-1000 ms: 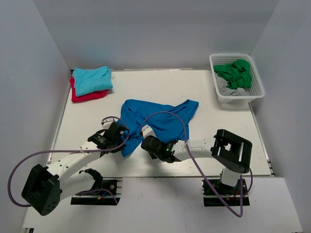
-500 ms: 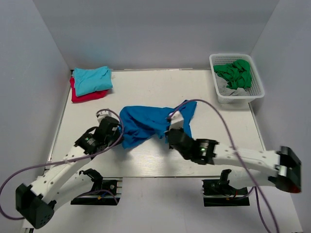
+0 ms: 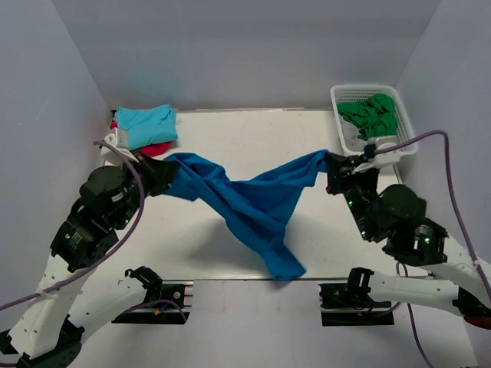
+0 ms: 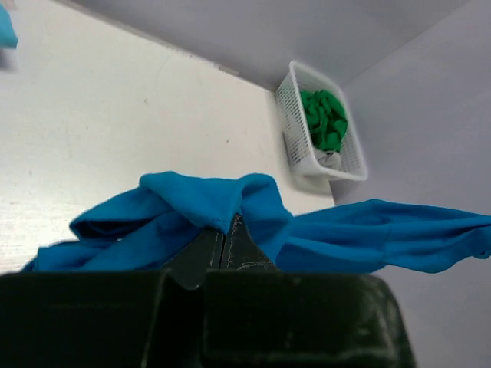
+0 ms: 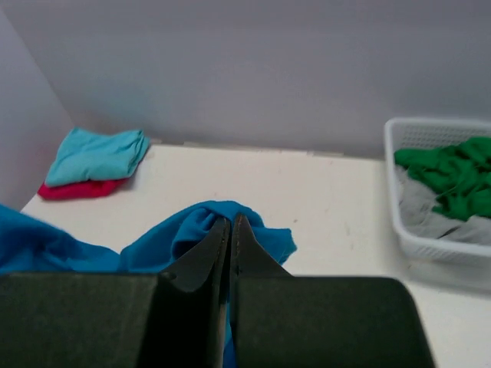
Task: Fold and stack the t-shirts
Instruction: Flatten out the tshirt
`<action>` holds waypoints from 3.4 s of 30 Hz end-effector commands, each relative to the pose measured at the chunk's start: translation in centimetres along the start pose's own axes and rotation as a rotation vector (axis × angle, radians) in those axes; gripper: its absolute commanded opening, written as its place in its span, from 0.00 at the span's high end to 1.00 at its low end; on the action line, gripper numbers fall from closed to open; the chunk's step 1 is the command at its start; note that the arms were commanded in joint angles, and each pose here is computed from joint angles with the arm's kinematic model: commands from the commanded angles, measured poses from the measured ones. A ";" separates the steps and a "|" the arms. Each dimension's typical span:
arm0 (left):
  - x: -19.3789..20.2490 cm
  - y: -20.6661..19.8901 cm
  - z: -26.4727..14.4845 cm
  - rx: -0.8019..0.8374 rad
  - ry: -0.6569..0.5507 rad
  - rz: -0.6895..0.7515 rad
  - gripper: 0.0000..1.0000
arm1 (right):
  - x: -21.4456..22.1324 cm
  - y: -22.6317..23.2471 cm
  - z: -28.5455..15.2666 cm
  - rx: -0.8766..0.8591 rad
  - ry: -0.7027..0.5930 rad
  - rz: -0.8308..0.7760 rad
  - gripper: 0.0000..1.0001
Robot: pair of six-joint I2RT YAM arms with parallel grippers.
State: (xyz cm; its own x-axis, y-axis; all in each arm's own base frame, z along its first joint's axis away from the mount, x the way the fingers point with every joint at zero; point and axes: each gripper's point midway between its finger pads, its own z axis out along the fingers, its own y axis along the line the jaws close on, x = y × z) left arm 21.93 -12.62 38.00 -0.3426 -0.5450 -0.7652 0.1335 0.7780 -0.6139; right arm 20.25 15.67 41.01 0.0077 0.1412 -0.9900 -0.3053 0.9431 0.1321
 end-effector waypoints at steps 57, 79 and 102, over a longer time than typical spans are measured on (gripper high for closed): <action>-7.1 5.7 -0.2 -0.425 -0.325 -0.027 1.00 | -4.8 -2.7 5.4 0.435 -0.132 -0.257 1.00; -4.4 12.8 14.3 -0.823 -0.333 0.120 1.00 | 7.8 -7.5 27.5 0.403 0.171 -0.362 1.00; -1.3 21.6 20.4 -0.975 -0.133 0.073 0.00 | 27.7 -5.0 40.0 -0.021 0.483 -0.247 0.10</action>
State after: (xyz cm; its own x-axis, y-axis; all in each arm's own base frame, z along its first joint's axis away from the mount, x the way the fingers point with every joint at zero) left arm 45.02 -0.66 17.96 -0.2932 -0.4452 -0.8461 -0.7309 0.6748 -0.1018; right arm 61.47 28.02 11.48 -0.3417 -0.3000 -0.8906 -0.3971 0.9050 -0.1525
